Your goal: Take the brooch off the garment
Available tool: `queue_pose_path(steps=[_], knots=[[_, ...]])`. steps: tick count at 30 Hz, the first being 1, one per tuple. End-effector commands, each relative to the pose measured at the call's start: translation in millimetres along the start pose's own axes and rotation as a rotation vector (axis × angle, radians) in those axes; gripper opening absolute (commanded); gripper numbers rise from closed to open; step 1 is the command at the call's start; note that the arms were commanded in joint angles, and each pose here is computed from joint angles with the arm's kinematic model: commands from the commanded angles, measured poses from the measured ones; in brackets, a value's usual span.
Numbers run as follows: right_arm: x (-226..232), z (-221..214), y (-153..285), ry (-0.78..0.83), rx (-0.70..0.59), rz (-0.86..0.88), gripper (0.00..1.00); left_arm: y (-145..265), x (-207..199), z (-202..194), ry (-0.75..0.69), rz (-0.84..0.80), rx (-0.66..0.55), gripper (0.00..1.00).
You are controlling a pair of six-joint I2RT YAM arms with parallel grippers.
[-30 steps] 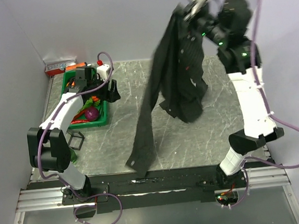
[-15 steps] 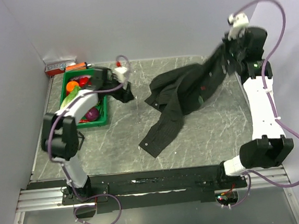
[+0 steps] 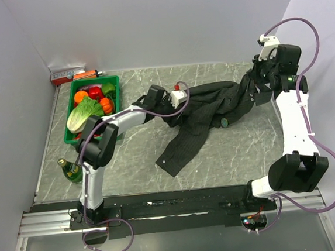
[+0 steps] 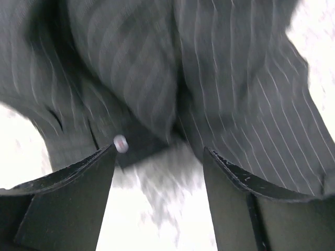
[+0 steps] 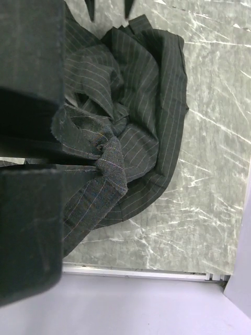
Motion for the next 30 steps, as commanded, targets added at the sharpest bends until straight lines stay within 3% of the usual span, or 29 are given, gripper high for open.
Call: queue_pose_path(steps=[1, 8, 10, 15, 18, 21, 22, 26, 30], knots=[[3, 13, 15, 0.012, -0.057, 0.035, 0.00, -18, 9, 37, -0.051, 0.074, -0.099, 0.72], [8, 13, 9, -0.026, -0.073, 0.073, 0.00, -35, 26, 33, -0.013, 0.205, -0.066, 0.56], [8, 13, 5, -0.041, -0.072, 0.079, 0.00, -35, 25, 28, -0.007, 0.199, -0.044, 0.44], [5, 21, -5, -0.076, -0.096, 0.084, 0.00, -21, 15, 30, -0.016, 0.171, -0.025, 0.01], [-2, 32, -12, -0.101, -0.121, 0.070, 0.00, 4, 16, 42, -0.039, 0.203, -0.005, 0.01], [-14, 51, -11, -0.098, -0.169, 0.025, 0.00, 54, 29, 76, -0.100, 0.257, -0.035, 0.01], [-18, 58, -8, -0.085, -0.190, 0.004, 0.00, 85, 39, 105, -0.129, 0.304, -0.097, 0.01], [-37, 92, 21, 0.001, -0.284, -0.104, 0.00, 166, 61, 170, -0.338, 0.431, -0.180, 0.01], [-54, 118, 55, 0.056, -0.346, -0.227, 0.00, 222, 61, 214, -0.569, 0.501, -0.170, 0.01]])
Point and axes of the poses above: each gripper's point midway between its finger pads, its own y axis back along the fingers, its own x axis along the line the jaws close on, z = x × y, the point moved 2 cm from there along y, back along the fingers, and after that the axes turned 15 degrees about y, right-handed, at the moved point
